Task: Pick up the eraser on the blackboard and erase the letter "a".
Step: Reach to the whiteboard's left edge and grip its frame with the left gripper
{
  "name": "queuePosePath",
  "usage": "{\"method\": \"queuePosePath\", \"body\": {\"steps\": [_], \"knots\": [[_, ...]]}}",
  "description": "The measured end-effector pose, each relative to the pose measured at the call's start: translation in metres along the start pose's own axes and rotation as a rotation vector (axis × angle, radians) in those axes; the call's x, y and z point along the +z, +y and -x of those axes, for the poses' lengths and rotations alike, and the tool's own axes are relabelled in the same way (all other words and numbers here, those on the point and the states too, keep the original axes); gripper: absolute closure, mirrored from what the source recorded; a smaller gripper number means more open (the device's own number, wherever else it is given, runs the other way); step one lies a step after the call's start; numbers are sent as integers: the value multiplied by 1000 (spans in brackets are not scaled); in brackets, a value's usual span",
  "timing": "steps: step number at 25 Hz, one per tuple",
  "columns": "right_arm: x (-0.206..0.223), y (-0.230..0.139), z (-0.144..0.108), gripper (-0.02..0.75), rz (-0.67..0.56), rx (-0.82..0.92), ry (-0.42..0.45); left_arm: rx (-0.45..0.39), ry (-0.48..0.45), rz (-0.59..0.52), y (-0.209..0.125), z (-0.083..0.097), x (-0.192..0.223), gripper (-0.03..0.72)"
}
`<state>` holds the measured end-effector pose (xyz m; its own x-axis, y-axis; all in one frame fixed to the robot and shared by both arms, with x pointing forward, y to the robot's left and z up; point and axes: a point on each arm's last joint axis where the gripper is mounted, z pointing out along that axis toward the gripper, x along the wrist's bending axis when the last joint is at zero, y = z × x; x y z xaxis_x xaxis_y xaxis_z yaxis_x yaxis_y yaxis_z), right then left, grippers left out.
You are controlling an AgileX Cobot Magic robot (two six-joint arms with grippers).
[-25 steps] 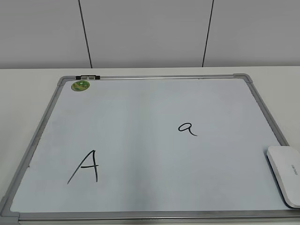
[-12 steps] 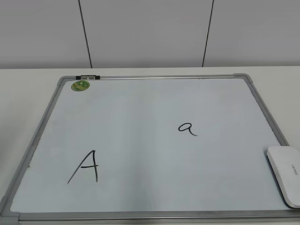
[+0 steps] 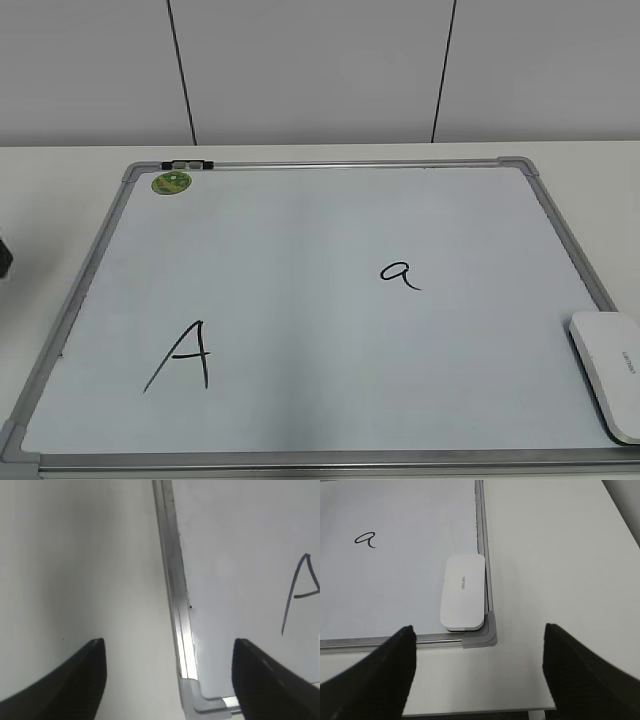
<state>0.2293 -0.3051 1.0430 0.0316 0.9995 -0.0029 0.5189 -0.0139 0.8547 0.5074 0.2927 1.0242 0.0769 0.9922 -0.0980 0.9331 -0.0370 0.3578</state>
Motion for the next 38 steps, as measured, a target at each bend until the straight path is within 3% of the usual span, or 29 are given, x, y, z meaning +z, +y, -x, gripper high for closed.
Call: {"method": "queuePosePath", "body": {"steps": [7, 13, 23, 31, 38], "knots": [[0, 0, 0, 151, 0, 0, 0, -2, -67, -111, 40, -2, 43, 115], [0, 0, 0, 152, 0, 0, 0, 23, -113, -188, 54, -5, 79, 116], [0, 0, 0, 151, 0, 0, 0, -139, -228, -187, 78, -44, 120, 138], [0, 0, 0, 151, 0, 0, 0, -140, -259, -215, 89, -45, 131, 265], [0, 0, 0, 152, 0, 0, 0, -143, -262, -236, 86, -46, 139, 331]]}}
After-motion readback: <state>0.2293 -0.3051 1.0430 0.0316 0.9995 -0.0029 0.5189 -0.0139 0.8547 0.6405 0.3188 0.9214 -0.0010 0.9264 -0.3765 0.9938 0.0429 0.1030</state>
